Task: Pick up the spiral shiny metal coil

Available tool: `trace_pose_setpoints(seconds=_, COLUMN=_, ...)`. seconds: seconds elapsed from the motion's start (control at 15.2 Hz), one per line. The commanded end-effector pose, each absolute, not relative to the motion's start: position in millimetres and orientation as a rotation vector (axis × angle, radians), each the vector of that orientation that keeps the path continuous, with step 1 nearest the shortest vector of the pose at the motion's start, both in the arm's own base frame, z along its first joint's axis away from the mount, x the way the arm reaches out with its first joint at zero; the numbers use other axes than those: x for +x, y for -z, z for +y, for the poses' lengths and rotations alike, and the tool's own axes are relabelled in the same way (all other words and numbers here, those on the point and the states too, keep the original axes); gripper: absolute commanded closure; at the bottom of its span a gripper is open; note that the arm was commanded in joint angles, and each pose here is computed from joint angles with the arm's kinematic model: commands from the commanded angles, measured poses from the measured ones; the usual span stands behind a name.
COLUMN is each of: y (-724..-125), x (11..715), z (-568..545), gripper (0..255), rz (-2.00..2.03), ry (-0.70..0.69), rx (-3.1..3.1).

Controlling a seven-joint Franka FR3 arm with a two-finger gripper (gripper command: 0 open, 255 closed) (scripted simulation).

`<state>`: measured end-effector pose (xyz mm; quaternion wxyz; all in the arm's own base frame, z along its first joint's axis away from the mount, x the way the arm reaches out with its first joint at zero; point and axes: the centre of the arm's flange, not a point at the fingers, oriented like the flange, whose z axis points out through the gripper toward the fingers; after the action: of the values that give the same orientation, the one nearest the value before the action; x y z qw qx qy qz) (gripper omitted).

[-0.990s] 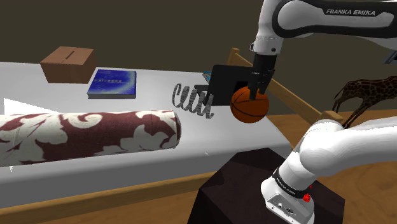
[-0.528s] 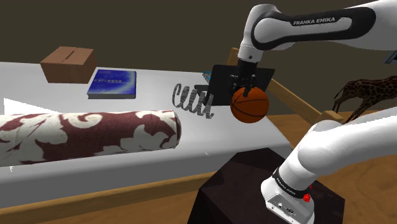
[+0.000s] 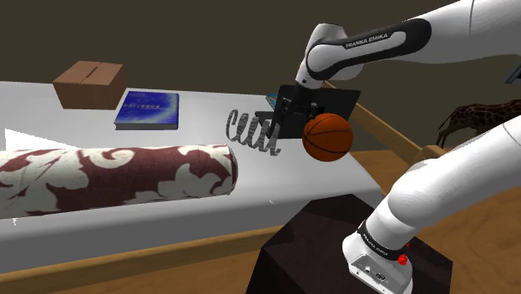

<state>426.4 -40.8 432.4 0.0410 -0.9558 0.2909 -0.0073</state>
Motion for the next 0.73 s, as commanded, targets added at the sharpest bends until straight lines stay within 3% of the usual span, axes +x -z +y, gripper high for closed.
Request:
trace_pose_setpoints(seconds=0.0, y=-422.8, x=443.3, z=-53.2, gripper=0, rz=1.02, ry=0.079, rx=-2.876)
trace_pose_setpoints(seconds=0.66, y=-381.8, x=509.8, z=-118.0, gripper=0, rz=1.56, ry=0.313, rx=-2.57)
